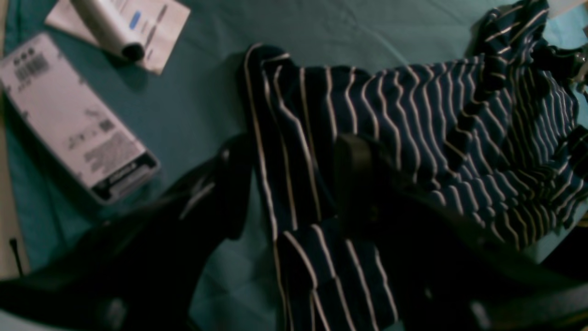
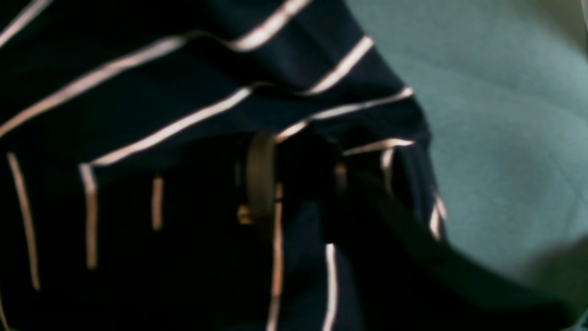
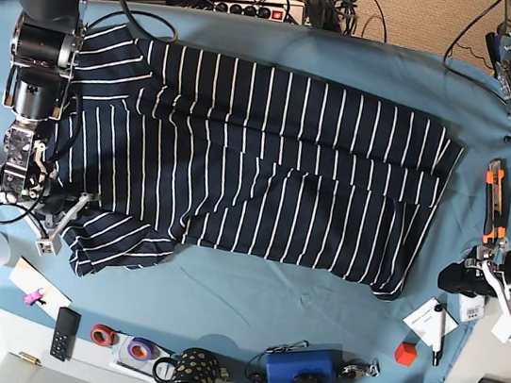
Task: Layout the t-shirt on the table in an organized manner, then fold the t-shirt properly
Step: 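Grasp the sleeve near the right gripper and fold it onto the shirt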
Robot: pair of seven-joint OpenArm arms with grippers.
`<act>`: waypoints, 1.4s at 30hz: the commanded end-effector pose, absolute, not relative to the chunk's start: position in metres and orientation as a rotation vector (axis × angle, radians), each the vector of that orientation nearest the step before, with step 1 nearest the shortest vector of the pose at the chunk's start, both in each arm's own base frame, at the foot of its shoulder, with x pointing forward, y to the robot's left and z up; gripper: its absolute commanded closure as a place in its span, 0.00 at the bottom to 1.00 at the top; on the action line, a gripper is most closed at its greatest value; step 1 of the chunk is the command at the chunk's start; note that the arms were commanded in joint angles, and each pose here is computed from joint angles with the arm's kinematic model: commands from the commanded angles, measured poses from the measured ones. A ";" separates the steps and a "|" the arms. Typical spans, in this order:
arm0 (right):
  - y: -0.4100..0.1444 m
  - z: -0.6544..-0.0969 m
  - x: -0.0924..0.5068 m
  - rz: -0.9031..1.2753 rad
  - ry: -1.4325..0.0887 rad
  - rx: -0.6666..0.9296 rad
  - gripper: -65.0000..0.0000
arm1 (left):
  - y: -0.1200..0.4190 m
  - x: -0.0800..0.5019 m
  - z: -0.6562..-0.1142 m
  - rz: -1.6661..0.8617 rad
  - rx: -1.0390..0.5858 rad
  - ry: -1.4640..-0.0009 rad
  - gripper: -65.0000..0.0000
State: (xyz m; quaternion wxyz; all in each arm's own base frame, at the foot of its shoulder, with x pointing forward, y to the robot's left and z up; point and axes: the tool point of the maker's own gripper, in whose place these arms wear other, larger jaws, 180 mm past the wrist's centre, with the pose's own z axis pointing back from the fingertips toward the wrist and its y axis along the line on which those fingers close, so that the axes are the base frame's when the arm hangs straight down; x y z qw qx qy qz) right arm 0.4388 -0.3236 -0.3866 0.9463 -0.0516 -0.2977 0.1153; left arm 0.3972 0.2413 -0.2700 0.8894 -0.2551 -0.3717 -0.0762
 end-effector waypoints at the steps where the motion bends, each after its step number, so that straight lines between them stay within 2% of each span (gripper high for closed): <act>1: -0.339 -0.381 0.434 0.236 -0.564 -0.156 0.94 | 0.247 0.407 -0.246 -0.173 -0.521 -0.843 0.56; 2: -0.344 -0.385 0.428 0.242 -0.528 -0.177 1.00 | 0.247 0.407 -0.244 -0.172 -0.521 -0.851 0.56; 4: -0.350 -0.386 0.423 0.243 -0.490 -0.195 1.00 | 0.247 0.408 -0.244 -0.170 -0.522 -0.858 0.56; 11: -0.351 -0.348 0.424 0.266 -0.528 -0.210 1.00 | 0.247 0.408 -0.244 -0.170 -0.522 -0.858 0.56; 18: -0.345 -0.314 0.389 0.363 -0.538 -0.245 1.00 | 0.247 0.411 -0.240 -0.164 -0.525 -0.883 0.56; 23: -0.346 -0.312 0.346 0.425 -0.482 -0.270 1.00 | 0.247 0.411 -0.240 -0.164 -0.525 -0.883 0.56; 31: -0.337 -0.312 0.291 0.424 -0.520 -0.185 1.00 | 0.247 0.411 -0.240 -0.164 -0.525 -0.884 0.56; 37: -0.352 -0.320 0.271 0.442 -0.457 -0.234 1.00 | 0.247 0.413 -0.238 -0.161 -0.527 -0.895 0.56; 40: -0.355 -0.322 0.267 0.444 -0.426 -0.242 0.72 | 0.247 0.413 -0.238 -0.159 -0.528 -0.901 0.56; 41: -0.356 -0.322 0.266 0.439 -0.418 -0.244 0.67 | 0.247 0.413 -0.237 -0.159 -0.528 -0.901 0.56; 42: -0.356 -0.321 0.266 0.433 -0.415 -0.244 0.66 | 0.248 0.413 -0.238 -0.159 -0.527 -0.900 0.56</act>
